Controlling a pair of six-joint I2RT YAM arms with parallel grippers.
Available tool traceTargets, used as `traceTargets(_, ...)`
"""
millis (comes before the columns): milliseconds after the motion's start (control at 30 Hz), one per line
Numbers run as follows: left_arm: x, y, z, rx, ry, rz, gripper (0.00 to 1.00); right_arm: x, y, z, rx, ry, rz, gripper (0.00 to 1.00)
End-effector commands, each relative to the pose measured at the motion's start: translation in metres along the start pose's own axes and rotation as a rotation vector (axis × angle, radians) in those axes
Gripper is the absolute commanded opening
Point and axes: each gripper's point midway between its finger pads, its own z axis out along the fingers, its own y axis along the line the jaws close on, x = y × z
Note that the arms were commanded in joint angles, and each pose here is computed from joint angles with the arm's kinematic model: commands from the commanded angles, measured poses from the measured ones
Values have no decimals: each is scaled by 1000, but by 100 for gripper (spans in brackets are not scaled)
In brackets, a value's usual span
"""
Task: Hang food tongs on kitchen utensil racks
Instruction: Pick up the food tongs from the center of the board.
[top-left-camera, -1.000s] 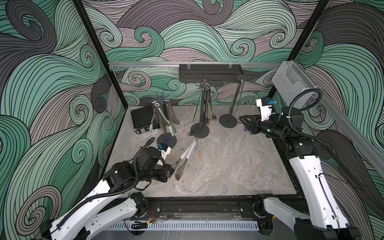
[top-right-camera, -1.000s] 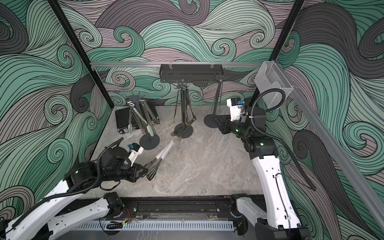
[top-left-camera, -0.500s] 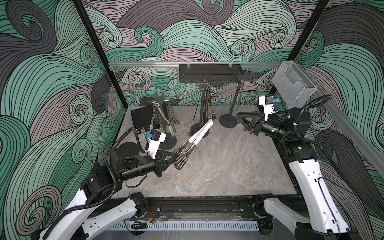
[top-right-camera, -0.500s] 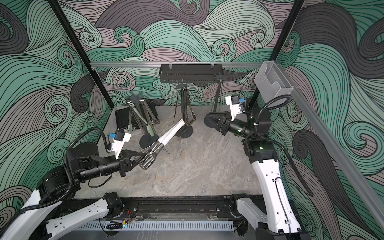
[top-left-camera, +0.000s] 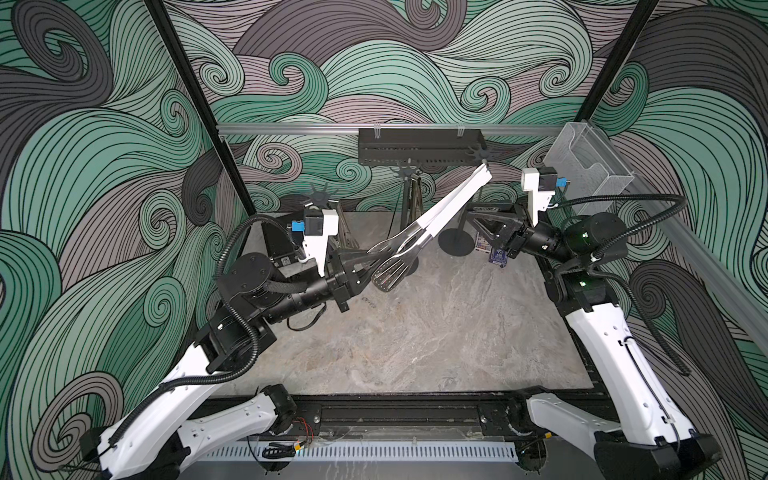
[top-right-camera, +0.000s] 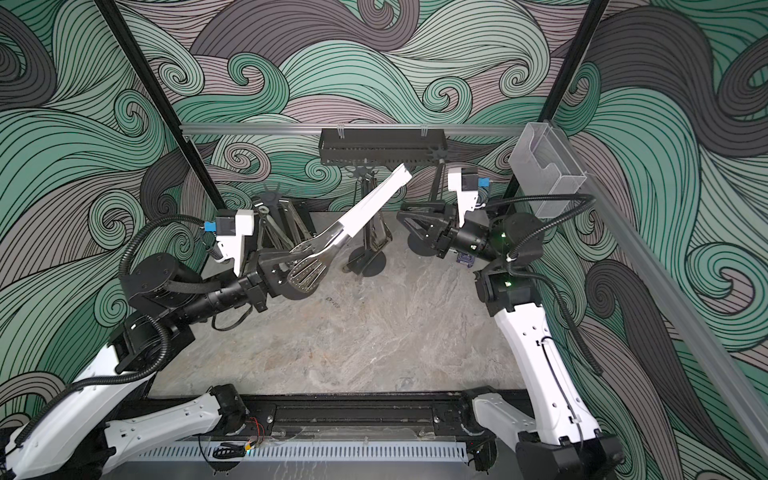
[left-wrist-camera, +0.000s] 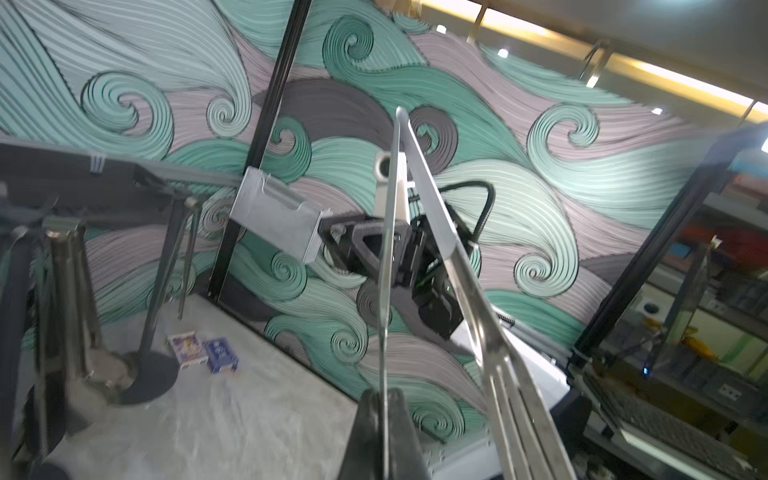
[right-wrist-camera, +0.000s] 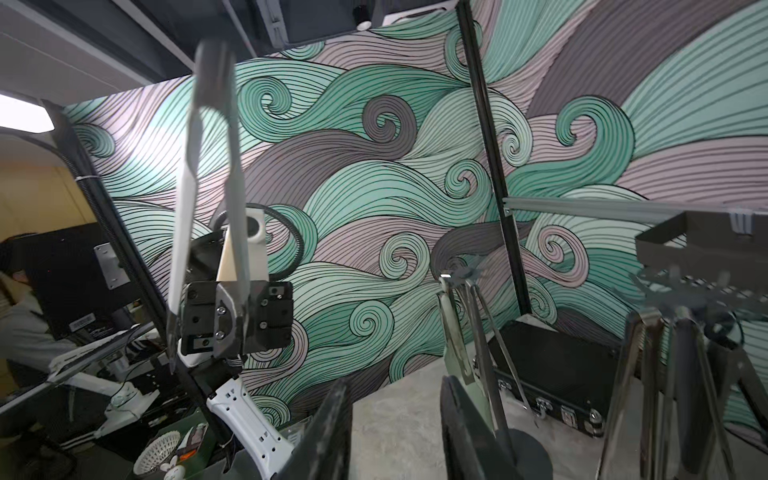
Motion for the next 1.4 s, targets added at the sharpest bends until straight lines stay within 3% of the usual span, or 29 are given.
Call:
traceTargets(0, -53, -36, 10, 162, -183, 18, 0, -22, 23, 9, -75, -55, -73, 38)
traceTargets(200, -75, -38, 31, 213, -264, 5, 0, -34, 34, 18, -110, -130, -70, 39)
traceTargets(500, -76, -35, 55, 287, -276, -87, 0, -43, 51, 32, -159, -199, -69, 37)
traceTargets(967, -67, -25, 53, 251, -281, -95, 0, -67, 76, 33, -207, -312, -81, 33)
traceTargets(1367, -55, -20, 59, 256, -246, -120, 0, -82, 66, 40, -183, -376, -39, 25)
